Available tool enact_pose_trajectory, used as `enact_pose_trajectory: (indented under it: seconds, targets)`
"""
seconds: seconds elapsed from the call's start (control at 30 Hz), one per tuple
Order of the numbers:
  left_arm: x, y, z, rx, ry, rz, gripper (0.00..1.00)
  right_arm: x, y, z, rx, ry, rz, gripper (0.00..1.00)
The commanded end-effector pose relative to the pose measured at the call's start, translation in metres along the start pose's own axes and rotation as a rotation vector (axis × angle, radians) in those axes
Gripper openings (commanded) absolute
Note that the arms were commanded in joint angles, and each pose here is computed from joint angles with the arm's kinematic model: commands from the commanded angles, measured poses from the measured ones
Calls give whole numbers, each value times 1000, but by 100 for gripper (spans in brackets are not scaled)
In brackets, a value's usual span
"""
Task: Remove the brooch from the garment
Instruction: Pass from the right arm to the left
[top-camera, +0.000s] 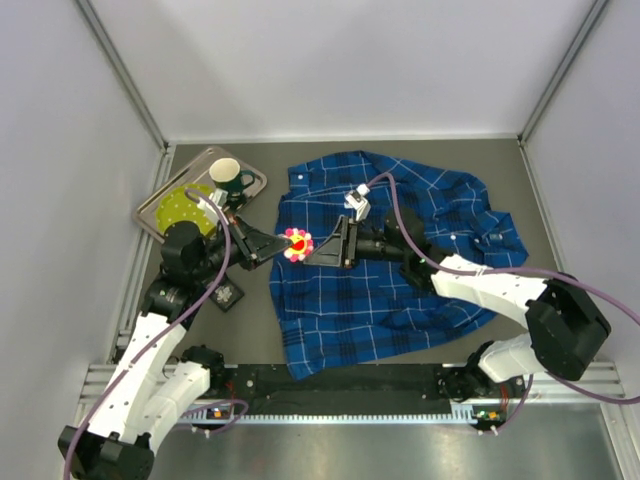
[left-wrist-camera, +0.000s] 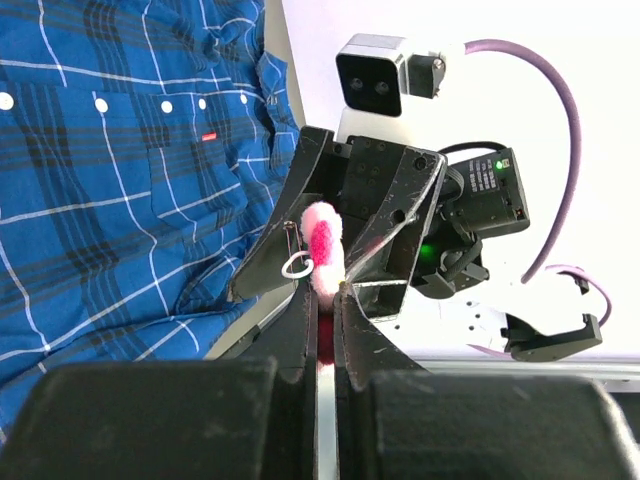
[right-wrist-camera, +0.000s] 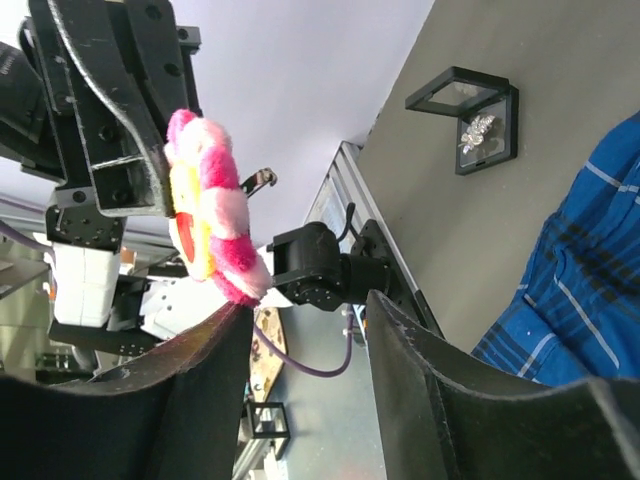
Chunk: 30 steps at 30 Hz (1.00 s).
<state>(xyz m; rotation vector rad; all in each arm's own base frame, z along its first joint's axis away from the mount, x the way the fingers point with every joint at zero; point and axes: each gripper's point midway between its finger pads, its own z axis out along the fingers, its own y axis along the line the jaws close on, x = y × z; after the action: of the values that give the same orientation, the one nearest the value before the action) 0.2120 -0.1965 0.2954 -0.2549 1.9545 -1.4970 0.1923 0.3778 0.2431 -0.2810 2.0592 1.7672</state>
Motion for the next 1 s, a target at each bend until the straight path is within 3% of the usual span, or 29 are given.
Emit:
enact_pose_trajectory:
  seconds: [0.0, 0.4, 0.53, 0.6, 0.73, 0.97]
  targets:
    - [-2, -16, -3, 76, -14, 4, 0, -27, 38, -8, -136, -97, -52, 47]
    - [-1, -11, -3, 59, -16, -2, 0, -43, 48, -14, -207, -140, -21, 47]
    - [-2, -12, -3, 60, -20, 3, 0, -46, 54, -14, -222, -139, -32, 30]
    - [-2, -13, -3, 62, -22, 8, 0, -45, 53, -15, -214, -136, -33, 28]
    - [-2, -14, -4, 64, -21, 10, 0, -40, 47, -13, -200, -112, -30, 37]
    - [-1, -15, -4, 71, -14, 4, 0, -43, 44, -5, -199, -100, -32, 35]
